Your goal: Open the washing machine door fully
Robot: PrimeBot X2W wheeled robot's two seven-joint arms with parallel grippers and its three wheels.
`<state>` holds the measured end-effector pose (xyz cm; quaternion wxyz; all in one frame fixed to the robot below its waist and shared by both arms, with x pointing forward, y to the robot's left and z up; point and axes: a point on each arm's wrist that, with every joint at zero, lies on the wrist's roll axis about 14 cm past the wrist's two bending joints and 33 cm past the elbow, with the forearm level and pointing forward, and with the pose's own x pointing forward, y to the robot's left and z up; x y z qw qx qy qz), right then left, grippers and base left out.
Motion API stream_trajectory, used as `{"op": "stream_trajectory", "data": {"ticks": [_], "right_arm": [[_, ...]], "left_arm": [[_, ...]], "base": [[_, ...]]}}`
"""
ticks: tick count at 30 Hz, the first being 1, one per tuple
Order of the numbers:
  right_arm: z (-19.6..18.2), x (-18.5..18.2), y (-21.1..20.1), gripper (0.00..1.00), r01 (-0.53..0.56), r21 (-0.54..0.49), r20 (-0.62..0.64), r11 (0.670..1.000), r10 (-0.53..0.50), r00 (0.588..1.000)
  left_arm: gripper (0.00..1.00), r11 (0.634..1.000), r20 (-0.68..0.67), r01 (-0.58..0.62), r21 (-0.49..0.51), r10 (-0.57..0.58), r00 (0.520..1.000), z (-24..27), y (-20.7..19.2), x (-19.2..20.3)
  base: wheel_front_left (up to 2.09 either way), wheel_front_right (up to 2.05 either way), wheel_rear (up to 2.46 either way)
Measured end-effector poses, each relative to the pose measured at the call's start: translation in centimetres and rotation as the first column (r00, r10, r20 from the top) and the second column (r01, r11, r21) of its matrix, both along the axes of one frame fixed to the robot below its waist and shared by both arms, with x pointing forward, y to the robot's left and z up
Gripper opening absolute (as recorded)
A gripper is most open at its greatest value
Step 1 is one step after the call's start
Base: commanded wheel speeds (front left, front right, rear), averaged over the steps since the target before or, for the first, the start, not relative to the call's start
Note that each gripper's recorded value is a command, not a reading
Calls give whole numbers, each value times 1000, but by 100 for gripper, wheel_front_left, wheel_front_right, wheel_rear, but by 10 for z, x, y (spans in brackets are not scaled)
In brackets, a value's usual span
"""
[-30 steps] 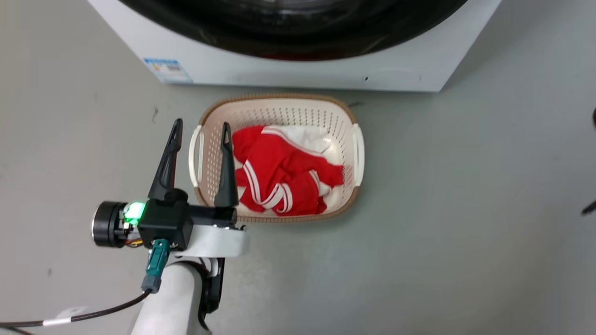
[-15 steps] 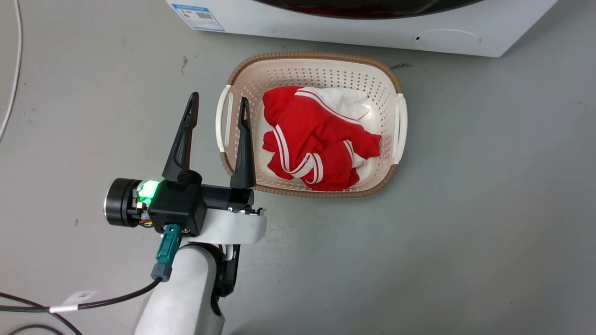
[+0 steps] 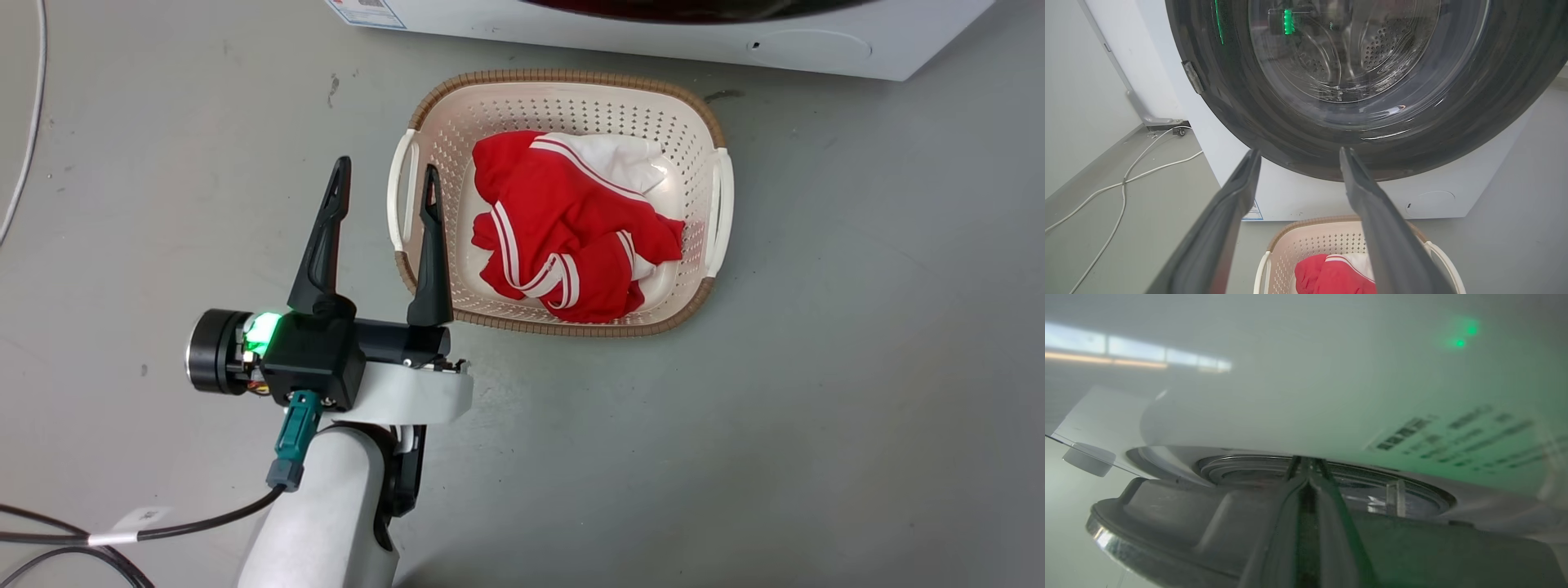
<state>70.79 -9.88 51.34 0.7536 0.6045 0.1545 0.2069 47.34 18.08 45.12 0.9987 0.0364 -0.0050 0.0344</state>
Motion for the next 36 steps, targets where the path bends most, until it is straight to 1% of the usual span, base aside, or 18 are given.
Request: {"op": "stream_trajectory", "data": {"ticks": [6,13,20,26,30,36], "right_arm": [[0,-4,7,0,-35,-32,-1,999,35,999],[-6,-25,7,0,-75,-68,-32,995,73,997],[-16,-59,9,0,-147,-136,-68,980,138,988],[-17,-90,14,0,-202,-134,-82,970,192,978],[-12,-109,20,0,-240,-120,-77,963,232,970],[-11,-141,30,0,-308,-115,-81,944,300,951]], "left_arm": [[100,1000,11,-6,3,6,1000,4,2,1],[100,1000,25,-7,4,7,1000,12,2,-3],[100,1000,54,12,-1,-12,998,25,-4,-7],[100,1000,65,16,-1,-16,998,32,-5,-13],[100,1000,68,21,-5,-21,997,35,-5,-20],[100,1000,80,17,-3,-17,997,43,-4,-29]], "base": [[0,0,0],[0,0,0],[0,0,0],[0,0,0],[0,0,0],[0,0,0]]}}
